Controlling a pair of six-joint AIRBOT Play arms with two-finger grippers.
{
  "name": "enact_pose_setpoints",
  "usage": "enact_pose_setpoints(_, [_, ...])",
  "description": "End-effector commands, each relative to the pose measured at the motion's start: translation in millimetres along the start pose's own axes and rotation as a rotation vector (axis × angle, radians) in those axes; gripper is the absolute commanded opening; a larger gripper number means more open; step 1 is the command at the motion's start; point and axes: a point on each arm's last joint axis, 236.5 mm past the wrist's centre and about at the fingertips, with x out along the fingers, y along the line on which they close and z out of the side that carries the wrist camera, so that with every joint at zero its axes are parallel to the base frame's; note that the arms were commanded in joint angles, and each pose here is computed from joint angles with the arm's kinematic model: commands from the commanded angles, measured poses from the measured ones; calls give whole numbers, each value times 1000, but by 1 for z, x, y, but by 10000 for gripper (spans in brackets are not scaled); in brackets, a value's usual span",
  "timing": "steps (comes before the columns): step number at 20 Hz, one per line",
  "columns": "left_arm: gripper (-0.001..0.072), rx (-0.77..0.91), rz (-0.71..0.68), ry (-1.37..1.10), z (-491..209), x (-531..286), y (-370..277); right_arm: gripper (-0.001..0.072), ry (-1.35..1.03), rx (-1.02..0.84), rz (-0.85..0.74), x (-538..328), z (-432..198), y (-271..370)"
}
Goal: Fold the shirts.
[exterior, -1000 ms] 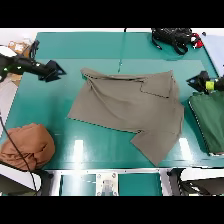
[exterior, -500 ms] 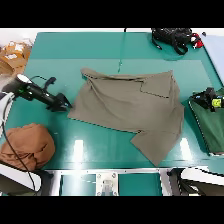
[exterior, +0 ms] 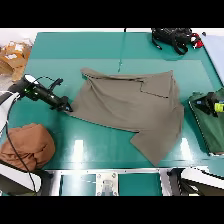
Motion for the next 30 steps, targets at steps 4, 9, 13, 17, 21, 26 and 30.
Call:
enact_pose_setpoints(4, [21, -65, 30, -40, 1, -22, 28, 375, 129, 260, -142, 10, -88, -81])
enact_pose_setpoints(9, [21, -58, 26, -52, 4, -22, 26, 375, 282, 313, -94, 60, -160, -65])
enact_pose_setpoints(13, [21, -49, 24, -50, 4, -22, 26, 374, 339, 264, -92, 81, -184, -51])
enact_pose_setpoints(17, [21, -48, 11, -26, -2, -21, 23, 224, 368, 237, -83, 83, -189, -42])
enact_pose_setpoints(21, [20, -23, 17, -45, -3, -35, 11, 18, 304, 167, -38, 65, -151, -17])
enact_pose_setpoints(26, [20, 225, 74, -379, 21, -156, -92, 18, -51, -102, 169, -34, -35, 109])
enact_pose_setpoints(30, [20, 597, 121, -864, -24, -307, -259, 18, -451, -415, 324, -185, -7, 253])
